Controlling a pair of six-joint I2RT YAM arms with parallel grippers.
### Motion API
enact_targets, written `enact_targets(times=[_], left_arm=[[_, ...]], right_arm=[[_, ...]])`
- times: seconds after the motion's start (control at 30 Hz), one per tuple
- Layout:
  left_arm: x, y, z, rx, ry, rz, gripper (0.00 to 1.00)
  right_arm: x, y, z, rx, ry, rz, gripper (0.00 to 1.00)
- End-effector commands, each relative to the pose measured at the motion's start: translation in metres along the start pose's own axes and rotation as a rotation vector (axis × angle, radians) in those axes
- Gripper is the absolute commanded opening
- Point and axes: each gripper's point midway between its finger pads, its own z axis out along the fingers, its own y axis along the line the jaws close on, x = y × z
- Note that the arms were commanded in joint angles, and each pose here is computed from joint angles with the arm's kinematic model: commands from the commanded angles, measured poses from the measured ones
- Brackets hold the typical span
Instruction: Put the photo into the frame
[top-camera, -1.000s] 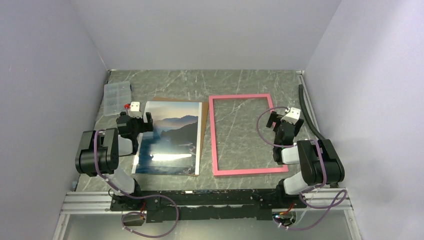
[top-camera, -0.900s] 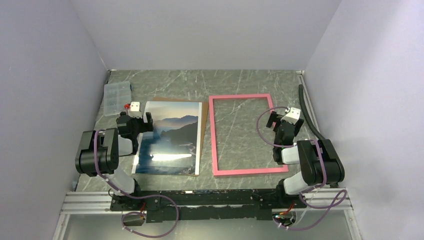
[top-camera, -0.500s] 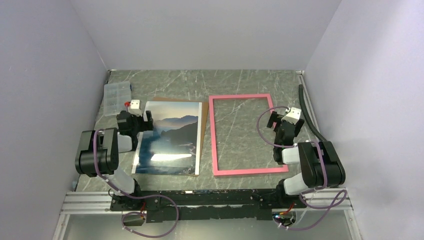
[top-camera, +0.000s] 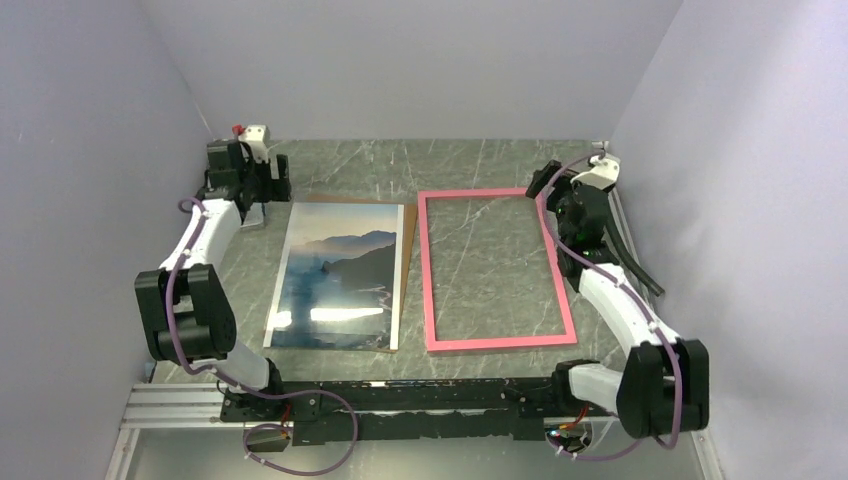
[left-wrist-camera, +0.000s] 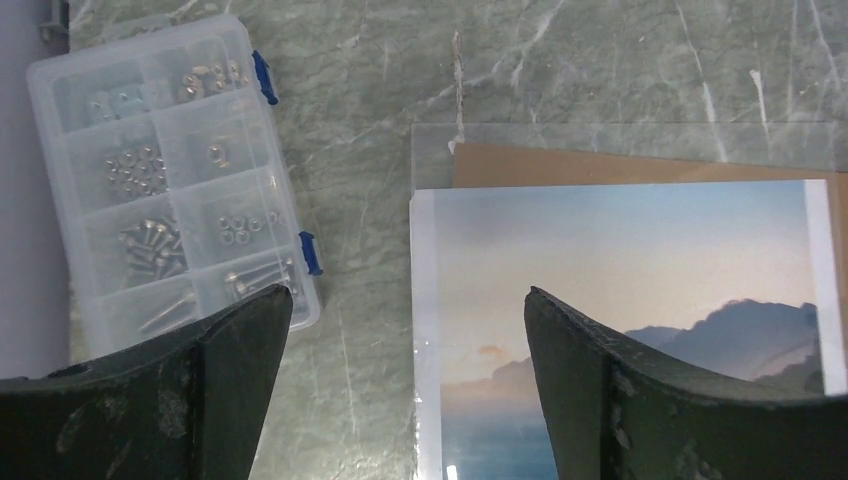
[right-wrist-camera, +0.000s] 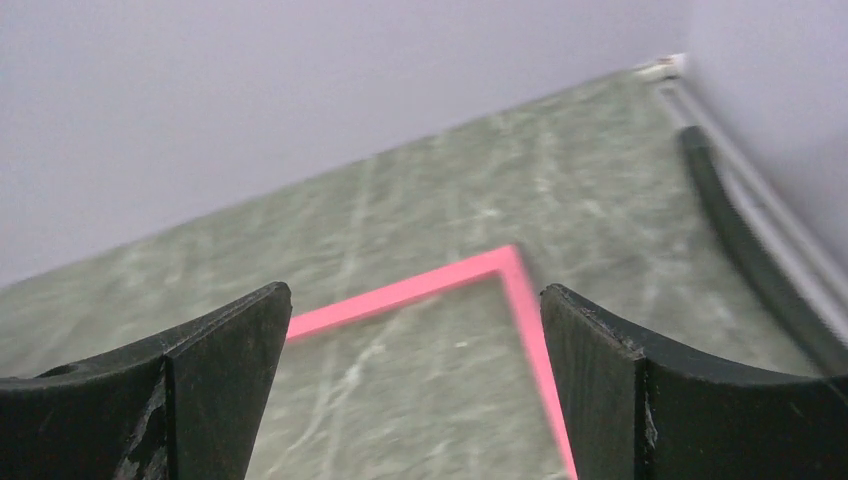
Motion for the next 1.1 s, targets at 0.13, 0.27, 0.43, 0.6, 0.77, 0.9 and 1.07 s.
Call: enact_targets(times=[0.13, 0.27, 0.43, 0.6, 0.77, 0.9, 1.07], left_arm=[[-0.013, -0.011, -0.038, 0.063, 0.108, -0.055, 0.93], [-0.024, -0.016, -0.048, 0.08, 0.077, -0.057, 0.93], [-0.027, -0.012, -0.057, 0.059, 0.076, -0.046, 0.92], [-0.022, -0.009, -0.064, 0.056, 0.094, -0.049, 0.92], [-0.026, 0.003, -0.073, 0.026, 0.115, -0.107, 0.91], [-0.025, 0.014, -0.079, 0.039, 0.142, -0.16, 0.9], [-0.017, 0.023, -0.08, 0.021, 0.175, -0.215, 0.89]], right_arm=[[0.041, 0.078, -0.041, -0.421, 0.244, 0.182, 1.0], [0.058, 0.117, -0.052, -0.44, 0.318, 0.048, 1.0], [0.08, 0.162, -0.065, -0.443, 0.348, -0.037, 1.0], [0.124, 0.188, -0.075, -0.313, 0.469, -0.182, 1.0], [0.17, 0.221, -0.088, -0.302, 0.586, -0.283, 1.0], [0.197, 0.232, -0.096, -0.238, 0.638, -0.349, 0.96], [0.219, 0.231, -0.097, -0.224, 0.679, -0.364, 0.93]])
